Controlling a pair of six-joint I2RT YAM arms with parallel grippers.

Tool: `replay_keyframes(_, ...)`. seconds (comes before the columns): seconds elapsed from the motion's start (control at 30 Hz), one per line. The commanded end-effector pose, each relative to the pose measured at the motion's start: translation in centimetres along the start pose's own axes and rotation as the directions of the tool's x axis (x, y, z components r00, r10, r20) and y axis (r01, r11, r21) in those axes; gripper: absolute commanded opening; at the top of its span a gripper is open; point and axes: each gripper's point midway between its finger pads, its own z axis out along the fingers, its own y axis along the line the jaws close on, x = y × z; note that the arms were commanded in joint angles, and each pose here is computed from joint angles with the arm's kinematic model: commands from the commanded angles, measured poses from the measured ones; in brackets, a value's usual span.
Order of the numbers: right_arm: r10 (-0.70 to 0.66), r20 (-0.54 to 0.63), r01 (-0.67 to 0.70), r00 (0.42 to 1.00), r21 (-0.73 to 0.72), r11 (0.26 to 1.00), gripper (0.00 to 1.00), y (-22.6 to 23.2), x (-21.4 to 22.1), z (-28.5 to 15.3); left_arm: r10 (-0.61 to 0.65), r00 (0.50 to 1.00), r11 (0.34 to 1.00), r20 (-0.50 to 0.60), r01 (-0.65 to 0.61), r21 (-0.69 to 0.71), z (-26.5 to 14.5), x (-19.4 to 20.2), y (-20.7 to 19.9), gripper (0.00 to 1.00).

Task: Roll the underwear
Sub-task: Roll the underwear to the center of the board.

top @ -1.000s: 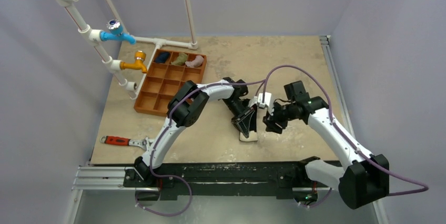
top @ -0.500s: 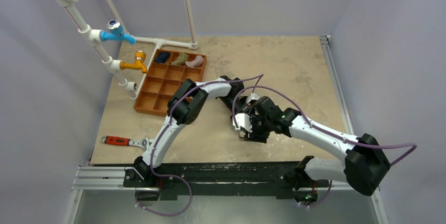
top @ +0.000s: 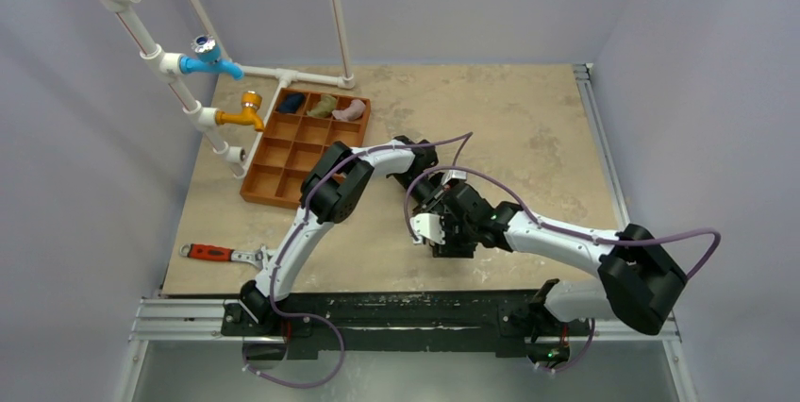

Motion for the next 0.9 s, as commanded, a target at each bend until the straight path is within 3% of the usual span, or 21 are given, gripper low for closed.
replay_keyframes(0.0, -0.025, 0.002, 0.025, 1.0, 0.054, 0.998, 0.5, -1.0, -0.2, 0.6, -0.006, 1.0, 1.0, -0.006, 0.006, -0.024, 0.2, 0.1, 2.2, 0.0)
replay_keyframes(0.23, -0.037, -0.031, 0.038, 0.999, 0.051, 0.998, 0.46, -0.8, 0.8, 1.9, 0.002, 1.0, 1.0, -0.014, -0.002, -0.017, 0.2, 0.3, 2.0, 0.0)
replay_keyframes(0.5, -0.034, -0.07, 0.033, 0.997, -0.017, 0.999, 0.1, 0.7, 1.9, 2.9, 0.007, 1.0, 1.0, -0.021, -0.007, -0.028, 0.1, 0.5, 2.0, 0.0)
replay_keyframes(0.6, -0.029, -0.08, 0.024, 0.996, -0.059, 0.998, 0.0, 1.6, 2.2, 2.7, 0.019, 1.0, 0.999, -0.023, -0.02, -0.041, -0.1, 0.5, 1.9, 0.09)
replay_keyframes(0.7, -0.027, -0.095, 0.019, 0.995, -0.089, 0.996, 0.0, 2.0, 2.4, 2.5, 0.037, 0.999, 0.997, -0.029, -0.039, -0.069, -0.4, 0.7, 1.7, 0.24)
replay_keyframes(0.87, -0.035, -0.094, 0.023, 0.995, -0.129, 0.991, 0.0, 2.4, 2.0, 2.2, 0.088, 0.996, 0.988, -0.018, -0.089, -0.125, -1.7, 0.5, 0.7, 0.38)
